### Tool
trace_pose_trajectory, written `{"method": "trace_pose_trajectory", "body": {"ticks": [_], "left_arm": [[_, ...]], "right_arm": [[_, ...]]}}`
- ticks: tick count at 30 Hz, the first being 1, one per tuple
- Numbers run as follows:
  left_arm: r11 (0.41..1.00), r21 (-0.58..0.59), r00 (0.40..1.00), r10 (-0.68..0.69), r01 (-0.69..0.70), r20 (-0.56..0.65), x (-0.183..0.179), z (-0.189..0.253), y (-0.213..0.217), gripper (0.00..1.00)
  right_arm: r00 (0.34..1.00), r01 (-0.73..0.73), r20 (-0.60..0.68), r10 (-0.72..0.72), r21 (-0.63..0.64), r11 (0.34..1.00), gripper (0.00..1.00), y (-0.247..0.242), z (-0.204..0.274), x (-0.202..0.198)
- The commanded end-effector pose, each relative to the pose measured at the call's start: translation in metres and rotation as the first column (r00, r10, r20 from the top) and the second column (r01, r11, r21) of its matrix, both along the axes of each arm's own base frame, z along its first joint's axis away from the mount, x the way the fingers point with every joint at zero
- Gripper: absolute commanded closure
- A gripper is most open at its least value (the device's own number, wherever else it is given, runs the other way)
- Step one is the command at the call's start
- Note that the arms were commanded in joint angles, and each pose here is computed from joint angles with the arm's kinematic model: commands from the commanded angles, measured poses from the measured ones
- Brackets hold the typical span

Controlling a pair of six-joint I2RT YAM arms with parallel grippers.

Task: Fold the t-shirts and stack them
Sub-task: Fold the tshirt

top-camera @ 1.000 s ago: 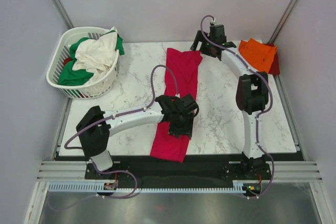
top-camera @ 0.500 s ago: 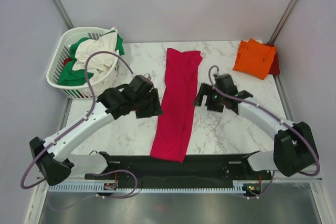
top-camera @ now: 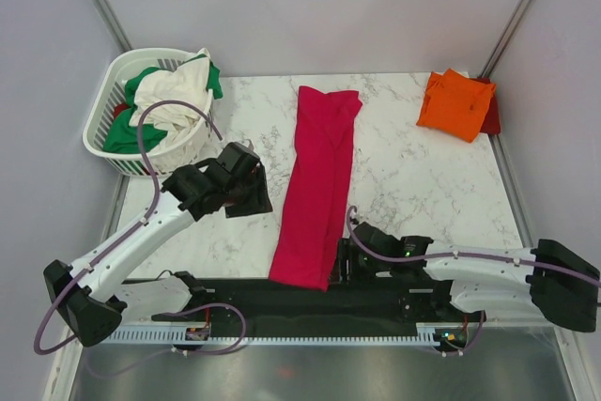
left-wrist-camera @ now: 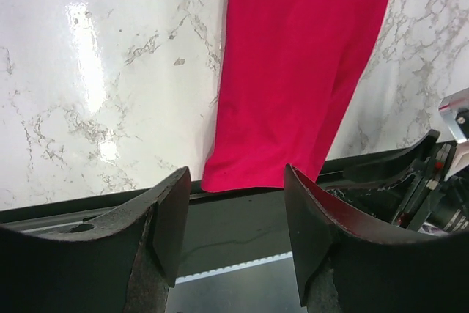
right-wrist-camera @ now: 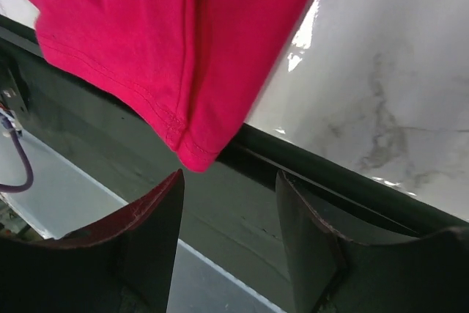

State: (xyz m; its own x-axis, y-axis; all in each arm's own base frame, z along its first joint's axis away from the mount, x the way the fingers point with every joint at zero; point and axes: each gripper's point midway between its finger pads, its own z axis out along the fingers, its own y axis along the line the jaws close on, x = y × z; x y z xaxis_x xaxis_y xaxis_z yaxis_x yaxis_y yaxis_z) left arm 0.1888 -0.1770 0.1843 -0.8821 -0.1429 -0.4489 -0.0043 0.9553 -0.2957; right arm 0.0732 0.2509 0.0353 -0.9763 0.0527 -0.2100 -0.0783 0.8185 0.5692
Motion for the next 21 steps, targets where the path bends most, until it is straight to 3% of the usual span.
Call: {"method": "trace_pose_trajectory", "body": {"ticks": [1, 11, 14, 17, 21], "left_arm": [[0.999, 0.032, 1.000, -0.004, 0.004, 0.014, 0.000, -0.003, 0.008, 0.39], [0.999, 0.048, 1.000, 0.005, -0.005, -0.007, -0.011, -0.018, 0.019, 0.39], [0.999, 0.052, 1.000, 0.009, -0.009, -0.015, -0.012, -0.021, 0.019, 0.40], [0.999, 0.053, 1.000, 0.007, -0.006, -0.017, -0.013, -0.021, 0.019, 0.40], [0.999, 0.046, 1.000, 0.003, -0.002, -0.021, -0.014, -0.021, 0.018, 0.40]], "right_arm": [[0.999, 0.046, 0.019, -0.047, 0.057, 0.997, 0.39, 0.036, 0.007, 0.003], [0.999, 0.001, 0.047, -0.001, -0.002, 1.000, 0.44, 0.056, -0.016, 0.002], [0.998, -0.002, 0.060, 0.003, -0.019, 1.000, 0.55, 0.055, -0.019, 0.004], [0.996, 0.006, 0.087, -0.003, -0.040, 0.999, 0.81, 0.049, -0.014, 0.008], [0.988, 0.016, 0.151, -0.004, -0.079, 0.997, 0.94, 0.036, 0.008, 0.016]]}}
